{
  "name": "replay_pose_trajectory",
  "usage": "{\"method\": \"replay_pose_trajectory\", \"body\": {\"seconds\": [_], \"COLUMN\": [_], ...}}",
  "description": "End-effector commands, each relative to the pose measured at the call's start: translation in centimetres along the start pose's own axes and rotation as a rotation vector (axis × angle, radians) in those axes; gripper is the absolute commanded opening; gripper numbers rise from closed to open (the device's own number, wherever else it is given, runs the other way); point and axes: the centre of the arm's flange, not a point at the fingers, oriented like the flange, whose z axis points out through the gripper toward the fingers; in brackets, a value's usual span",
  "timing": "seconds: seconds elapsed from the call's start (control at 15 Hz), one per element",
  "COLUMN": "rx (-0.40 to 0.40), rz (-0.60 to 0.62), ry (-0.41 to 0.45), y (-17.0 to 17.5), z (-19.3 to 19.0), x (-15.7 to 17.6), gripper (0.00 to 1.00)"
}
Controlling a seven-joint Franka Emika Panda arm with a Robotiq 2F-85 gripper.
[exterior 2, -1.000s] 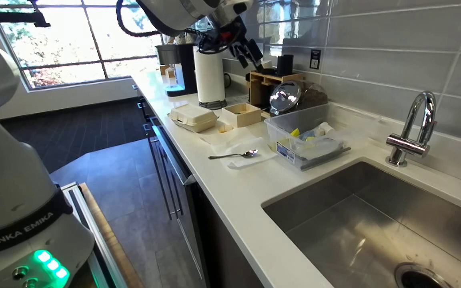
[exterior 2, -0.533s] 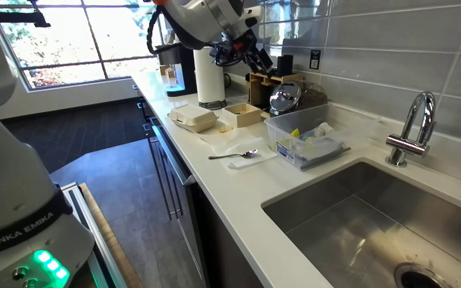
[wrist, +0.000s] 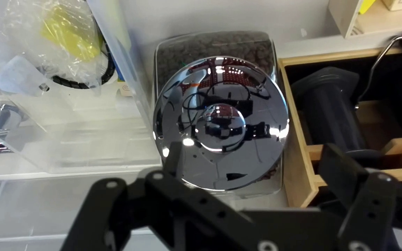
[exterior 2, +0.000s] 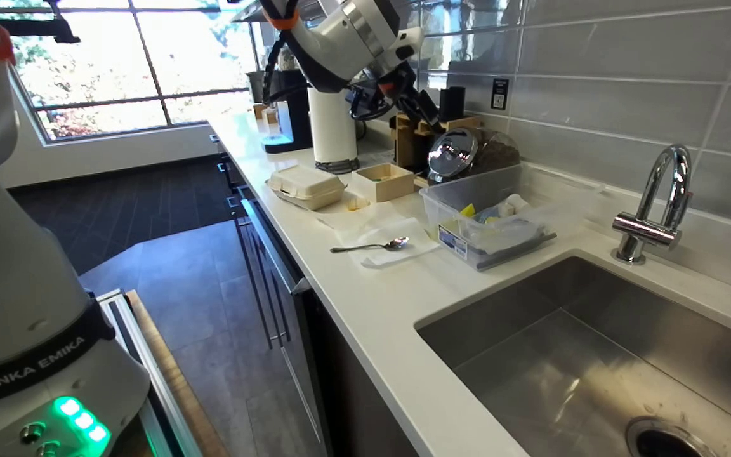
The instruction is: Take the lid off of the coffee jar
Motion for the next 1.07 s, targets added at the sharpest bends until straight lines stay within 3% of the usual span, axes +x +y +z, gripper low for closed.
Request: {"method": "replay_pose_trajectory", "body": {"seconds": [0.0, 0.4, 1.0], "rx": [0.0, 0.013, 0.054], "rz": [0.001, 0.0, -0.02], "ry": [0.001, 0.052, 0.056], "y": [0.0, 0.8, 1.2], "z": [0.0, 1.5, 4.4], "x": [0.1, 0.4, -0.4], "gripper": [1.0, 1.0, 1.0]}}
